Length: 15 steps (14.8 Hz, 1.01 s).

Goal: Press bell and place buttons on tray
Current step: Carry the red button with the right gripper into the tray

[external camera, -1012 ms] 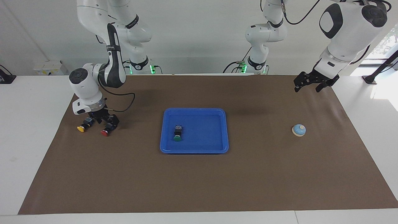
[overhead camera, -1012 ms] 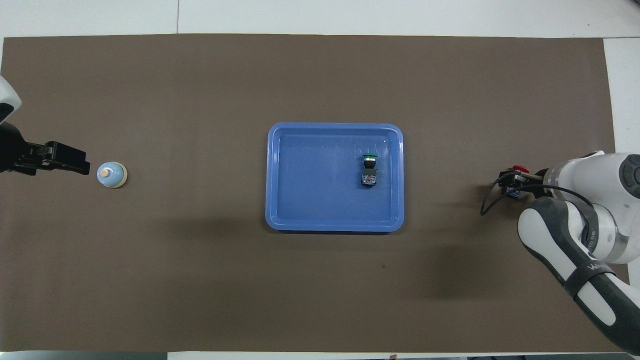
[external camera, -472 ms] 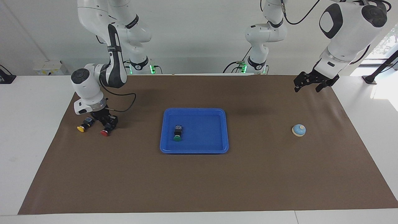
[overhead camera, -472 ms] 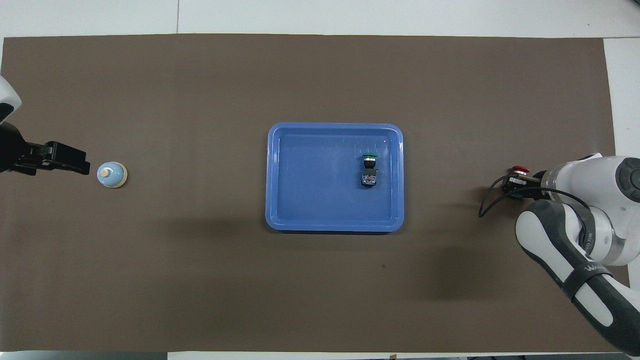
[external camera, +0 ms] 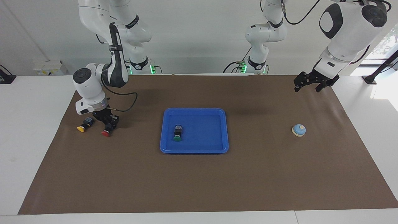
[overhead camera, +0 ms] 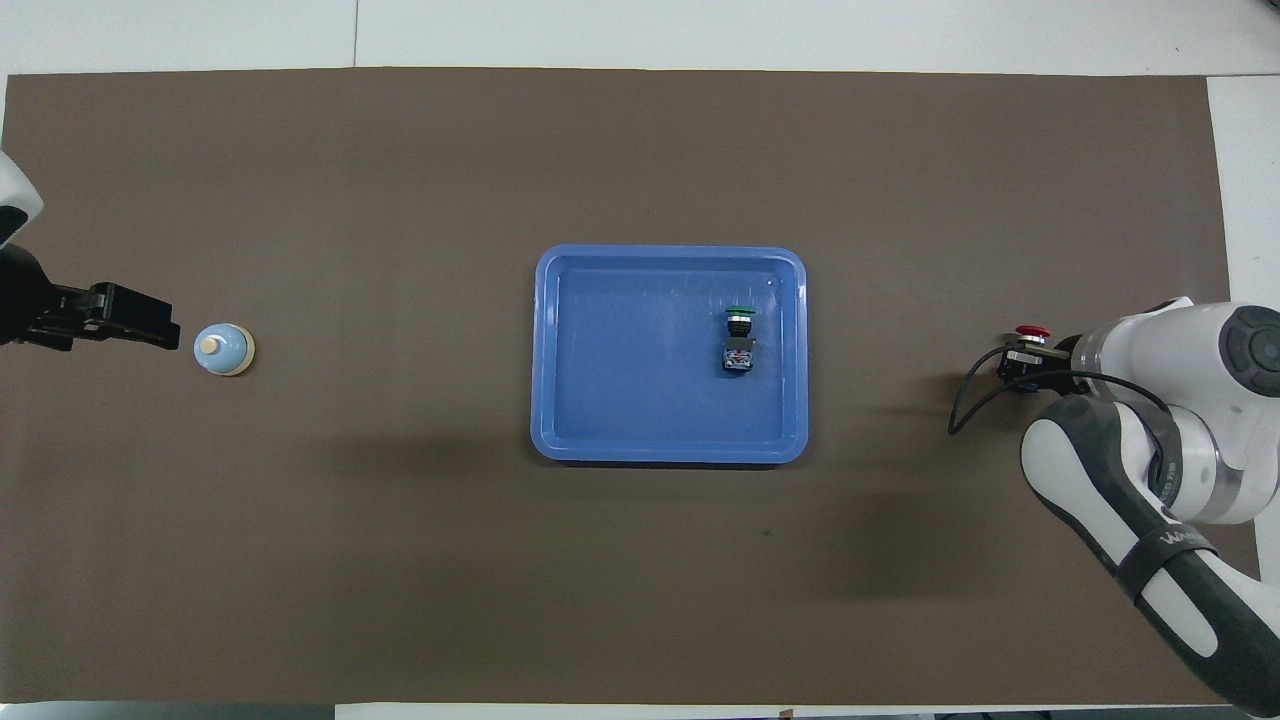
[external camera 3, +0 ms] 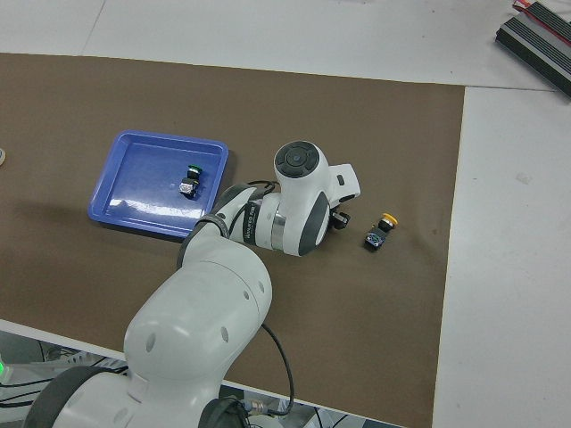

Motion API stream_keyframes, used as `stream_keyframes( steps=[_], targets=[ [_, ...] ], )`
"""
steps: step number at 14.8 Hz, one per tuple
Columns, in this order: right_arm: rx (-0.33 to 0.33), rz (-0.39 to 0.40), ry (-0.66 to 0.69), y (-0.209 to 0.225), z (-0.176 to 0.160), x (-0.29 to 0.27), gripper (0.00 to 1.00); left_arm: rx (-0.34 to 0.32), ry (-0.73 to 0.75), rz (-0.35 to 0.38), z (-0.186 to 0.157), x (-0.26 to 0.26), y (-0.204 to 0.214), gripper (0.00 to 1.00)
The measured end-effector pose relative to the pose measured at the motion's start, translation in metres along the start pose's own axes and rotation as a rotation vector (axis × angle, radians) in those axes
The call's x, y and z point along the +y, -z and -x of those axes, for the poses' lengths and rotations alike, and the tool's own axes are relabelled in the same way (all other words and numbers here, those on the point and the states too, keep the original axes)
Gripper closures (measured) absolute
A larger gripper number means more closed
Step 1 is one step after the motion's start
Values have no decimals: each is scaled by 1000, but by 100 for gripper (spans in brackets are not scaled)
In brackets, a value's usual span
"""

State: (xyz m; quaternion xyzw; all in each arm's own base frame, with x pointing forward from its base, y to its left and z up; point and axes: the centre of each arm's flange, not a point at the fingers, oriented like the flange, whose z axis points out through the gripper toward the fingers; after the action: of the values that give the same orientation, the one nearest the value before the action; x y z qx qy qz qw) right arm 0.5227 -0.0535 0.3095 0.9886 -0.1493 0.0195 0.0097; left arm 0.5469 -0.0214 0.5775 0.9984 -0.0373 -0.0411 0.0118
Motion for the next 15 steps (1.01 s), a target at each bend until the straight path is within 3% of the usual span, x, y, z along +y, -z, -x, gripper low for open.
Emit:
stream_keyframes(
  steps=[4,7,15],
  targets=[
    [-48,15,107,77,-23,-86,59,0,0,0,0,0,0,0],
    [-56,18,179,116,-21,-151,59,0,0,0,0,0,0,0],
    [-55,-6,307,120,57,-320,59,0,0,0,0,0,0,0]
  ],
)
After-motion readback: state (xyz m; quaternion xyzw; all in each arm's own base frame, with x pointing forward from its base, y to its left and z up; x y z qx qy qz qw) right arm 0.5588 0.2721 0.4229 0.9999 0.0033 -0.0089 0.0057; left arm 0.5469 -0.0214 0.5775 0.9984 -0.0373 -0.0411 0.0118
